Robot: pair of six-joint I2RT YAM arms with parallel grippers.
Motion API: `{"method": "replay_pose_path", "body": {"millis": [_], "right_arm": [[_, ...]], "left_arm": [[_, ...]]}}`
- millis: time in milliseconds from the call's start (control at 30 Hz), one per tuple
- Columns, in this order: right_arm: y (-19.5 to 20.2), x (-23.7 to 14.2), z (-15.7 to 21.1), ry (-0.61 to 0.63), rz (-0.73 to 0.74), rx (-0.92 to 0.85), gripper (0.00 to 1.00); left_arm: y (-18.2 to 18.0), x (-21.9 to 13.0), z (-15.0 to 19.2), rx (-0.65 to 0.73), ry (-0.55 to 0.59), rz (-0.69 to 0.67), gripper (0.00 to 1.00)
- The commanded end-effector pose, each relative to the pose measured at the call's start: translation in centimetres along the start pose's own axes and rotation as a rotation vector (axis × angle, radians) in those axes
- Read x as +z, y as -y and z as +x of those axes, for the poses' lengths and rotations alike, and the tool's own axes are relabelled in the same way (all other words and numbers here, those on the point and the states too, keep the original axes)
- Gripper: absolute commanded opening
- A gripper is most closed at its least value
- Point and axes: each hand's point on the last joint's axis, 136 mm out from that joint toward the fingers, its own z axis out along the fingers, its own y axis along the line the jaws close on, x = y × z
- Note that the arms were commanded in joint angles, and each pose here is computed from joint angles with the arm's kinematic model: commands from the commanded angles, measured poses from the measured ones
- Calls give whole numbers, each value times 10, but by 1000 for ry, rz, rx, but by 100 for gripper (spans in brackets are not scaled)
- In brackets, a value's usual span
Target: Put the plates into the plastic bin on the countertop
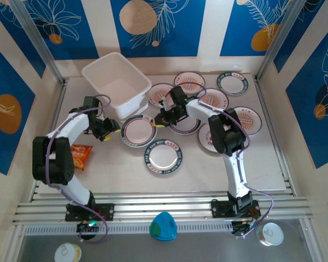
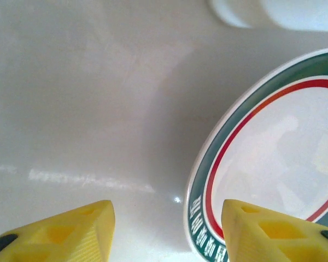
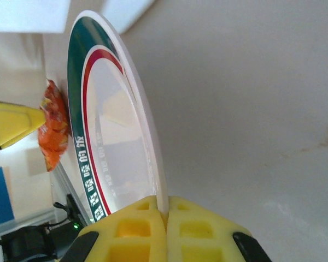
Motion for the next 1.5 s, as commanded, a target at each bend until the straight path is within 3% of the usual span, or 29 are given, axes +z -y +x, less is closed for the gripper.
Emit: {"method": "replay_pose_path", "body": {"millis": [0,200,367,600,833,933,1167,1467], "right_arm": [[-29,-31,-2,49,-88,-3,0],[-38,-68,3,119,-87,-9,0],[-45,-108,11,177,-50,-34,0],[-69,-162,28,264,-36,-77,0],[-98,-200,24,348,-37,-93,0],[-110,-208,14,375,-47,-86,0],[-140,-218,-14,444,-46,-63,0],[-167,-205,-55,499,-30,-10,0]], "left_arm": [[8,-37,-11,44,99,-13,55],[41,-89,-36,109,237,41,59],[65,-111,-73,148,304,42,67],[71,-78,-112,148,245,-15,69],[55,-41,-119,147,169,-84,66],[53,-30,-117,150,142,-81,63],[54,-35,-110,169,139,-62,38],[38,-49,-77,228,121,-83,28]]}}
